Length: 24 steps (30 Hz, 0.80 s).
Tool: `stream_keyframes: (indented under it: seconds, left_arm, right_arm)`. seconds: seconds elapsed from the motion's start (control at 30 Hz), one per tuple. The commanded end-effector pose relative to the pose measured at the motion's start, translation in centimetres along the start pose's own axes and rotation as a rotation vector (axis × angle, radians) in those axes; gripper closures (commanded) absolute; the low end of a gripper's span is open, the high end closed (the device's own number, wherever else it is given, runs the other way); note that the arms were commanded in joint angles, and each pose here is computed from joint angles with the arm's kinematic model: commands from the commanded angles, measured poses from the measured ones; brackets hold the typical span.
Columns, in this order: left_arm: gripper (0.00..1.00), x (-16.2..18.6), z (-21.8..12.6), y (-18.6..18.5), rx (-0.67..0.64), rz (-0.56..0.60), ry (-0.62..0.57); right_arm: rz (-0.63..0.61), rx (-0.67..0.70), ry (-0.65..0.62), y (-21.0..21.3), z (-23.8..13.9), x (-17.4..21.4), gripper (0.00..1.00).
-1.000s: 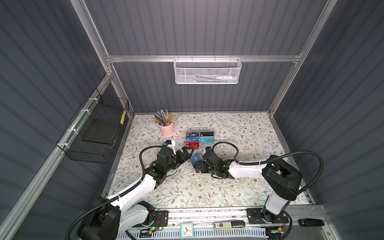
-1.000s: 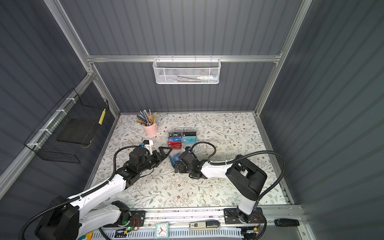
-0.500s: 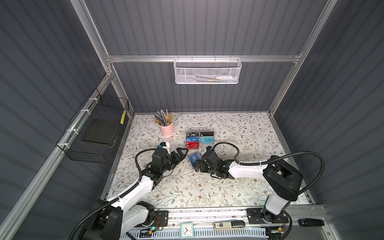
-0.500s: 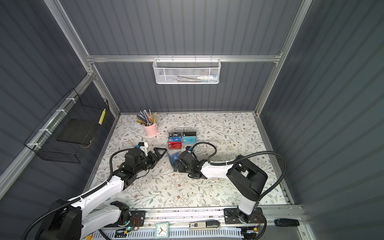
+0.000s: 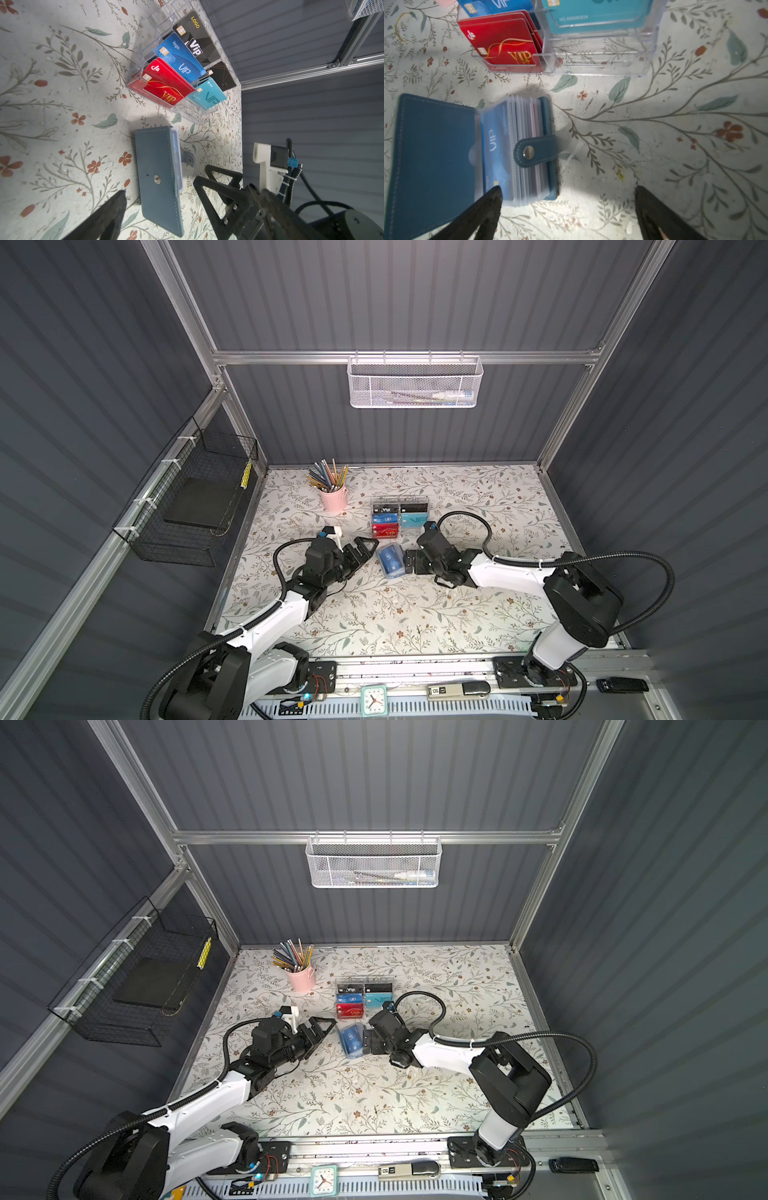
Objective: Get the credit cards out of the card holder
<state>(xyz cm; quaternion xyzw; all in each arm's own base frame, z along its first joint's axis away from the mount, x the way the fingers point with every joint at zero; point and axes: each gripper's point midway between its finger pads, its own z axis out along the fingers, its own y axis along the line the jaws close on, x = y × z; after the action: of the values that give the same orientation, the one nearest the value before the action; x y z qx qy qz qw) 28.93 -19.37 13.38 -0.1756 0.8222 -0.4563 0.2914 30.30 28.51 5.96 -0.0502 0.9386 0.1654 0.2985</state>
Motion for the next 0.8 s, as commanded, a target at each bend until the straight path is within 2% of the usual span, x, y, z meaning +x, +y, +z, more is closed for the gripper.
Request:
stream_keyframes:
  seconds: [0.0,0.33,0.57,0.77]
  left_arm:
    - [0.00,0.2,-0.3,-0.3,0.012,0.013,0.013]
    - [0.00,-0.5,-0.8,-2.7,0.063,0.024,0.007]
    - [0.00,-1.0,0.1,-5.7,0.157,0.000,0.052]
    - [0.00,-1.0,0.8,-5.5,0.163,-0.018,0.059]
  right_arm:
    - [-0.073,0.041,0.007,-0.1,0.7,-0.8,0.01]
    - [-0.116,0.077,0.004,0.4,2.7,-1.8,0.03]
    - [-0.106,0.079,0.010,0.1,3.4,-1.3,0.22]
    - [-0.114,0.079,0.006,-0.1,3.6,-1.1,0.41]
